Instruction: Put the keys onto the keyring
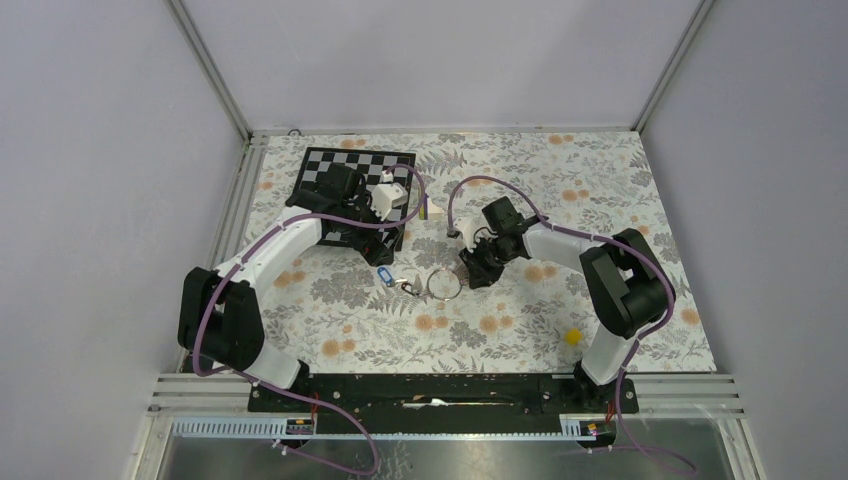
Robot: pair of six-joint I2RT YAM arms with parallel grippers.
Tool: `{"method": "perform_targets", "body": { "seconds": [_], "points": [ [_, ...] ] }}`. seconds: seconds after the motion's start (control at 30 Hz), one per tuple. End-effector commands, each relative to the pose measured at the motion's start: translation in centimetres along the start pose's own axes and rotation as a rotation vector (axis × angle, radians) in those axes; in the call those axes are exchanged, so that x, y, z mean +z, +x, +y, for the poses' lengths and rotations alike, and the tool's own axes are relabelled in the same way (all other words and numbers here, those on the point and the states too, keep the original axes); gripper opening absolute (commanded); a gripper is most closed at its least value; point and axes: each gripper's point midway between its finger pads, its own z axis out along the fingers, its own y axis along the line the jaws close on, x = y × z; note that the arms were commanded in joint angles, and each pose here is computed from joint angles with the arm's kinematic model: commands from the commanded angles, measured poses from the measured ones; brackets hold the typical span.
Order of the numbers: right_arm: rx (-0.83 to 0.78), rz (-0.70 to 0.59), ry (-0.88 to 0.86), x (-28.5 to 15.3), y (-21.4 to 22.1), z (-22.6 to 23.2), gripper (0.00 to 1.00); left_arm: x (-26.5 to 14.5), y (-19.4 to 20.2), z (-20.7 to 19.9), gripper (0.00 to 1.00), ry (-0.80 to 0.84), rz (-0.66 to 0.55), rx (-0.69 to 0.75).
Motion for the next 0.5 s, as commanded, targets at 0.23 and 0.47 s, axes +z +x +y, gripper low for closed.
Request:
{"method": "perform_targets", "body": {
  "seconds": [0.23,0.47],
  "points": [
    [-0.052,-0.004,0.065,-1.6,-1.2,-0.5,0.16,-1.0,-2.2,0.2,0.99,-0.006,-0.071,0.039],
    [-0.048,0.016,0.08,-1.8,-0.5,-0.5,0.29,-0.8,-2.2,0.1,0.99,0.004,-0.072,0.04]
  ]
}}
